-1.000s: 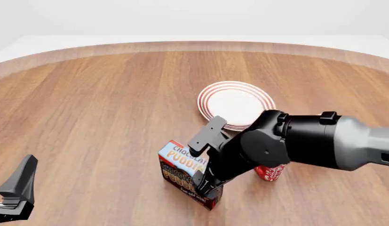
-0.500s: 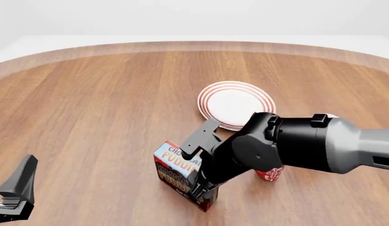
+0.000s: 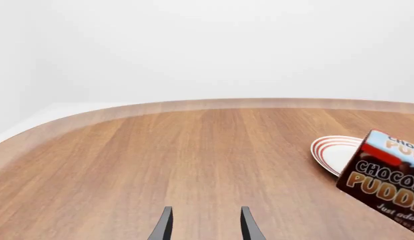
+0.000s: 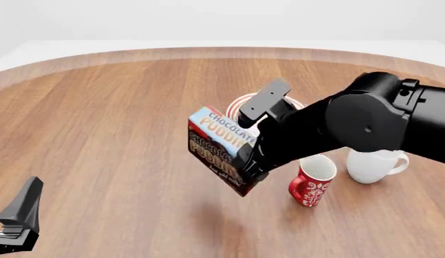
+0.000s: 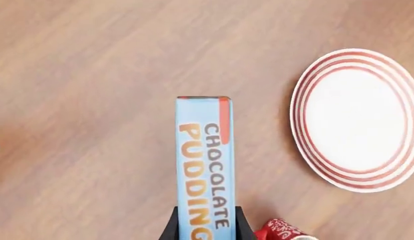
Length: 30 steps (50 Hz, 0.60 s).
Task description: Put the chocolate pudding to the right of the plate.
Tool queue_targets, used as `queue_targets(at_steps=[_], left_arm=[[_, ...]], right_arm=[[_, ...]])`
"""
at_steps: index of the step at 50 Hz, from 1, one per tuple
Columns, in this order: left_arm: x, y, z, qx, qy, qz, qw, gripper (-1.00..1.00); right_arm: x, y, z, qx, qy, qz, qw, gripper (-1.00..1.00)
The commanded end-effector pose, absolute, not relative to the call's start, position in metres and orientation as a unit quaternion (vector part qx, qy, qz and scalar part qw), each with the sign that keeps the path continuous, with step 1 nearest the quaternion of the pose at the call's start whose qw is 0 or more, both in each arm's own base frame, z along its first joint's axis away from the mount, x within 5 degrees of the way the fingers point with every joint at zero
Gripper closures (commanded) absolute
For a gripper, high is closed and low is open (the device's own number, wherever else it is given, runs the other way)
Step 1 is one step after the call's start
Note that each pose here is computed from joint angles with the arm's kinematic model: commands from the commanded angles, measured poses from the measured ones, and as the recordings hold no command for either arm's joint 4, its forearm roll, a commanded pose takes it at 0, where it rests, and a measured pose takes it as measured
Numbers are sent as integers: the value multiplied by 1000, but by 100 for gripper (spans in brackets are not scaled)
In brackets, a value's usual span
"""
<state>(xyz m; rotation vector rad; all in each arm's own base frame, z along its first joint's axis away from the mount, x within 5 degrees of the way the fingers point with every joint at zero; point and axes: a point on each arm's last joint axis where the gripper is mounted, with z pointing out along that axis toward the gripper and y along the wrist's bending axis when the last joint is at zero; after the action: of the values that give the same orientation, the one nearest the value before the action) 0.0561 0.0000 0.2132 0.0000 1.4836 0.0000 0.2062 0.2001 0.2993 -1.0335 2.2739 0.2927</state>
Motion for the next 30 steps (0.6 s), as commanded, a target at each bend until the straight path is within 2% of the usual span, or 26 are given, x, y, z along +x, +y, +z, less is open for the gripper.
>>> queue_targets(at_steps=[1, 19, 30], left_arm=[[56, 0, 213, 0, 676, 0, 737, -100], [56, 0, 213, 0, 676, 0, 737, -100], [56, 0, 213, 0, 676, 0, 737, -100]], right_arm=[[214, 177, 348, -342, 861, 116, 358, 100], [247, 178, 411, -273, 870, 129, 391, 100], [287, 152, 445, -235, 878, 94, 407, 100]])
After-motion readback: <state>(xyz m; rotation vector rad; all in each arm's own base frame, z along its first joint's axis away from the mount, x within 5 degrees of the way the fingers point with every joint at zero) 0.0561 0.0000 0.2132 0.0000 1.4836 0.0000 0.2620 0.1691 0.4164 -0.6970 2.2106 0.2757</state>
